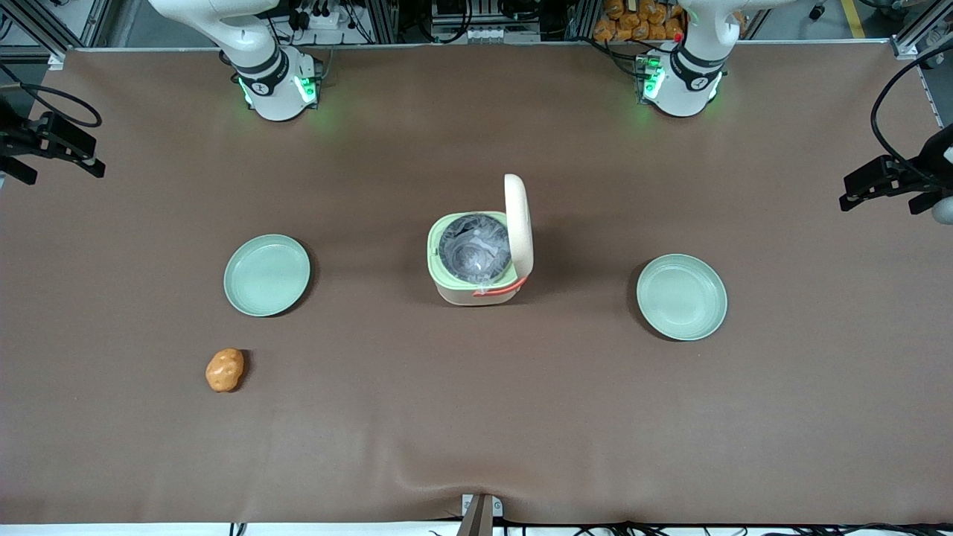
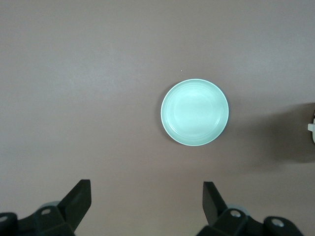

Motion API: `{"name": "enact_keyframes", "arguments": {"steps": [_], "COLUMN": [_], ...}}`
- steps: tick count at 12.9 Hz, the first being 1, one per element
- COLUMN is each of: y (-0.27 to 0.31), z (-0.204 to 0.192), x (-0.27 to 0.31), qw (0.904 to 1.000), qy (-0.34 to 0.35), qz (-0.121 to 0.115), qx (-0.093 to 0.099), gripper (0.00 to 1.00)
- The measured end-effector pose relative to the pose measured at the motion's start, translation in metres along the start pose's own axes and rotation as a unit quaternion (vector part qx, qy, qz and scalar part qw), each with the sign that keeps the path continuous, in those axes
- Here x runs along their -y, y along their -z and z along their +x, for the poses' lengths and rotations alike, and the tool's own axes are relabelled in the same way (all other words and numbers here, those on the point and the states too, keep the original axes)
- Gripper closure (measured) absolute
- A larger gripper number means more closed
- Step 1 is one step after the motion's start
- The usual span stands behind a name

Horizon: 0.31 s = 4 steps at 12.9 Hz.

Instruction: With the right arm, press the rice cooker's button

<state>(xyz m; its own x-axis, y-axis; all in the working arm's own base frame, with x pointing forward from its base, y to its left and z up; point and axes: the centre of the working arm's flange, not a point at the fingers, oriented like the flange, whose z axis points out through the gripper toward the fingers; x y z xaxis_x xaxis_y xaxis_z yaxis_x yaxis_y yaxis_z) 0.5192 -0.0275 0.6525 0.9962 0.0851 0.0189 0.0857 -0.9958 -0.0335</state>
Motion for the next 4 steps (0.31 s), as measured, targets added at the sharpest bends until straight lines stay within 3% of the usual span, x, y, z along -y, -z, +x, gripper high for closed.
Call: {"name": "enact_keyframes", "arguments": {"steps": [4], "y": [-0.0012], "z": [0.0019], "x": [0.0073], "qw": [1.0000], "qy": [0.007], "qz": [0.000], "qx": [0.001], "gripper": [0.00]}}
